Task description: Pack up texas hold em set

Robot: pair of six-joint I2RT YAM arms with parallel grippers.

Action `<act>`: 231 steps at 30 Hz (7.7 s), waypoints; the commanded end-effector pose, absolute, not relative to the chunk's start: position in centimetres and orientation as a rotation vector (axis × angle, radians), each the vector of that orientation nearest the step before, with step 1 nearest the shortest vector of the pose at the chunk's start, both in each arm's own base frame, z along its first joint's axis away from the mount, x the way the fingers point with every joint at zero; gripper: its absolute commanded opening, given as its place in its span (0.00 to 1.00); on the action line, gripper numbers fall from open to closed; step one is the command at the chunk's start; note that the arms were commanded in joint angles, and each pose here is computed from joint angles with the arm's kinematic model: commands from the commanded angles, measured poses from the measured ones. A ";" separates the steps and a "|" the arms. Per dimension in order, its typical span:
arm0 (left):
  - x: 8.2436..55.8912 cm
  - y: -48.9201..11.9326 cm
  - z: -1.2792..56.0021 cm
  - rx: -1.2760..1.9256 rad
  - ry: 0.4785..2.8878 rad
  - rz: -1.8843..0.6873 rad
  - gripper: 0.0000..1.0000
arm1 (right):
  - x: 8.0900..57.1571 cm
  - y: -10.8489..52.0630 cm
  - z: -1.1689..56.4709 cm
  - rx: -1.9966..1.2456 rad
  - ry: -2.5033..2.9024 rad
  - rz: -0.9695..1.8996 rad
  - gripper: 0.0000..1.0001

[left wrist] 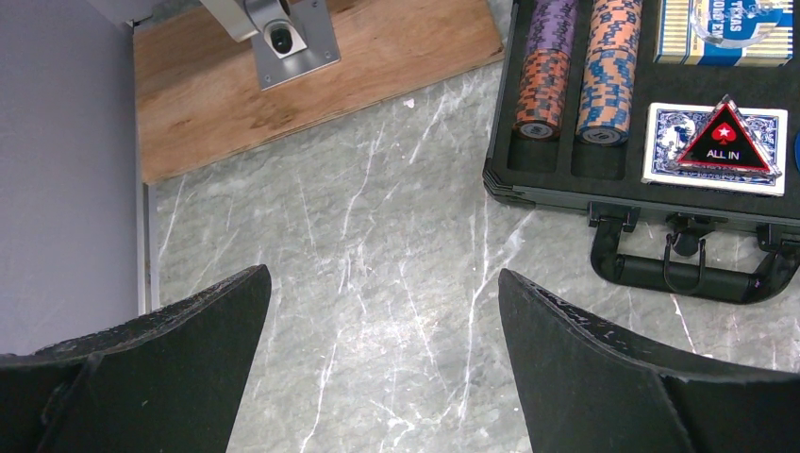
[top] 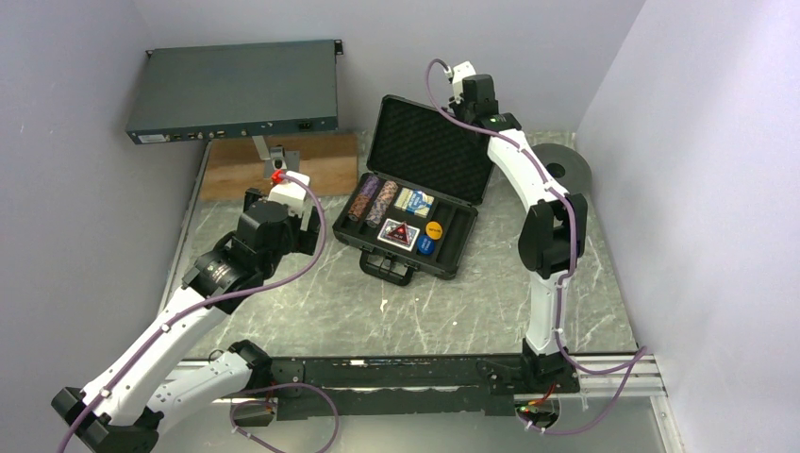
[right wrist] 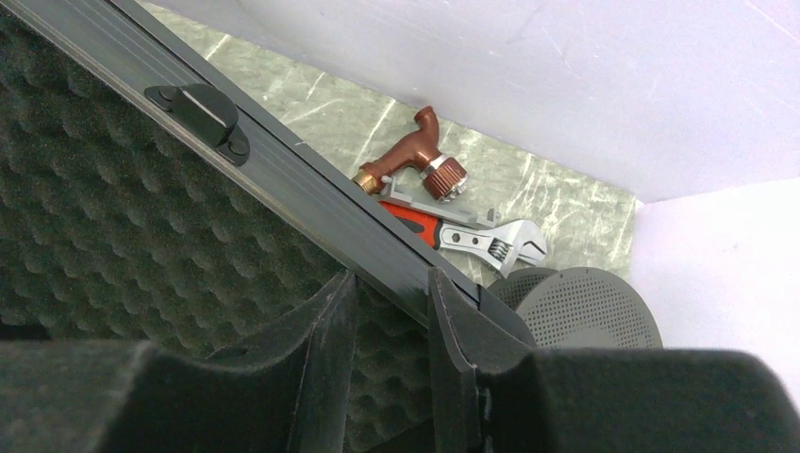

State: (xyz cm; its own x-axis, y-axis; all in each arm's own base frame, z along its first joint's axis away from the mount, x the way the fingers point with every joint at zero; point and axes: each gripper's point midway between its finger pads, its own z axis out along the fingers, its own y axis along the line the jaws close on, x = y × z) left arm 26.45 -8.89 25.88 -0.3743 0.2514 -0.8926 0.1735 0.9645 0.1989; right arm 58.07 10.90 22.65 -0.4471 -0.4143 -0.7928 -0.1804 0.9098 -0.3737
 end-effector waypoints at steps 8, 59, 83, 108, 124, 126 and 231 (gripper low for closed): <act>26.8 -8.6 26.7 0.284 1.933 0.101 0.97 | 54.9 14.1 26.8 -0.402 1.987 -0.231 0.26; 26.4 -8.4 27.6 0.271 1.905 0.078 0.96 | 36.0 22.8 20.8 -0.436 2.273 0.286 0.32; 26.4 -8.3 27.6 0.267 1.905 0.085 0.96 | 33.7 25.7 26.4 -0.458 2.171 0.569 0.47; 26.5 -8.5 27.3 0.277 1.912 0.082 0.97 | 34.0 28.5 18.2 -0.533 2.350 0.663 0.41; 27.1 -10.0 25.8 0.343 1.942 0.044 0.96 | 33.9 29.6 14.2 -0.550 2.424 0.730 0.27; 27.2 -10.2 25.5 0.350 1.947 0.039 0.96 | 33.8 29.6 13.9 -0.563 2.425 0.734 0.25; 18.2 -12.2 20.0 0.027 2.127 -0.303 1.00 | 33.6 40.0 5.8 -0.765 2.422 0.902 0.75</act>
